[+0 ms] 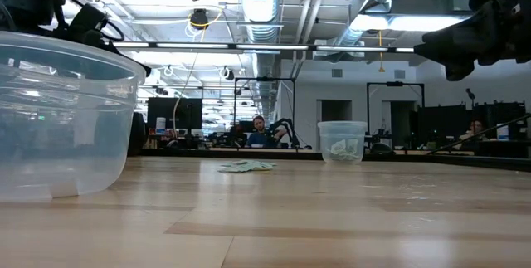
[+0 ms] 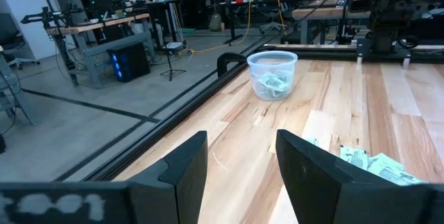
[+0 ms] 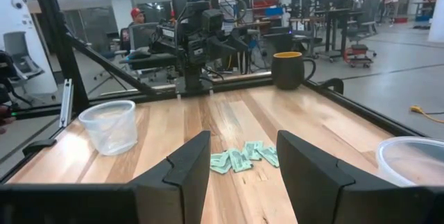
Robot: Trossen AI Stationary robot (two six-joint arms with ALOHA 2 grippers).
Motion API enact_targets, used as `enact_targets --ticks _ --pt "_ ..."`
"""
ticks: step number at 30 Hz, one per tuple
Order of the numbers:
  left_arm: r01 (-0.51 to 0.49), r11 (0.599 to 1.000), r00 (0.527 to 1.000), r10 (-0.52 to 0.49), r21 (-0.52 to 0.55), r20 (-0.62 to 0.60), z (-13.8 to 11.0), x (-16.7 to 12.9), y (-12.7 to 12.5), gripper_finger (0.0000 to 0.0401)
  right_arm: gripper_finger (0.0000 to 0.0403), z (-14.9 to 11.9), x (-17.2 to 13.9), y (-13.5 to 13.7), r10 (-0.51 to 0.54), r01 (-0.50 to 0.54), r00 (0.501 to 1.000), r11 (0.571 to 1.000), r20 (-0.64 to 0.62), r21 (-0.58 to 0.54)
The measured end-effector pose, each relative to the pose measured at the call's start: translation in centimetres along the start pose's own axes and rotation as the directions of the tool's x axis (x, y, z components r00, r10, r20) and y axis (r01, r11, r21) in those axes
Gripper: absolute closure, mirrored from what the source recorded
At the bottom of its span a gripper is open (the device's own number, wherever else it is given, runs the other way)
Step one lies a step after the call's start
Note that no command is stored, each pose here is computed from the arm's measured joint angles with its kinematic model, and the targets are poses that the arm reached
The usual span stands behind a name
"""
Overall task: Pick and place Stevia / Truvia into bins
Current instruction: Put the stevia packet into the bottom container
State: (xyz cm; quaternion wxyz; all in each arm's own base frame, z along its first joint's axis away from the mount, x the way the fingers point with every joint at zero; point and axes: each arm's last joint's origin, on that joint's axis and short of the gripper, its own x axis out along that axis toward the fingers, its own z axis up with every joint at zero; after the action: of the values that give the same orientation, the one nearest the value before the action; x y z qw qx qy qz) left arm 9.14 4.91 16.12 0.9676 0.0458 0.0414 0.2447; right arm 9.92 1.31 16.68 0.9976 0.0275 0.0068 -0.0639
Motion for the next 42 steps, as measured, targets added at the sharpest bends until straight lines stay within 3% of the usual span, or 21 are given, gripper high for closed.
enact_targets --ticks 19,26,33,38,42 --pt "0.003 1.000 1.000 -0.004 0.024 0.031 0.3 0.0 0.0 0.0238 0.0243 0.0 0.0 0.0 0.000 0.000 1.000 1.000 -0.001 0.000" --pt "0.193 0.979 0.969 -0.180 -0.063 0.169 1.5 -0.2 -0.4 0.0238 0.0243 0.0 0.0 0.0 0.000 0.000 1.000 1.000 -0.001 0.000" --pt "0.366 0.915 0.910 -0.315 -0.168 0.269 4.3 -0.7 -0.7 0.0238 0.0243 0.0 0.0 0.0 0.000 0.000 1.000 1.000 -0.001 0.000" --pt "0.431 0.880 0.895 -0.387 -0.202 0.223 5.1 0.0 -1.7 0.0238 0.0243 0.0 0.0 0.0 0.000 0.000 1.000 1.000 -0.001 0.000" --pt "0.444 0.879 0.893 -0.418 -0.175 0.170 6.2 1.2 -2.7 0.0238 0.0243 0.0 0.0 0.0 0.000 0.000 1.000 1.000 -0.001 0.000"
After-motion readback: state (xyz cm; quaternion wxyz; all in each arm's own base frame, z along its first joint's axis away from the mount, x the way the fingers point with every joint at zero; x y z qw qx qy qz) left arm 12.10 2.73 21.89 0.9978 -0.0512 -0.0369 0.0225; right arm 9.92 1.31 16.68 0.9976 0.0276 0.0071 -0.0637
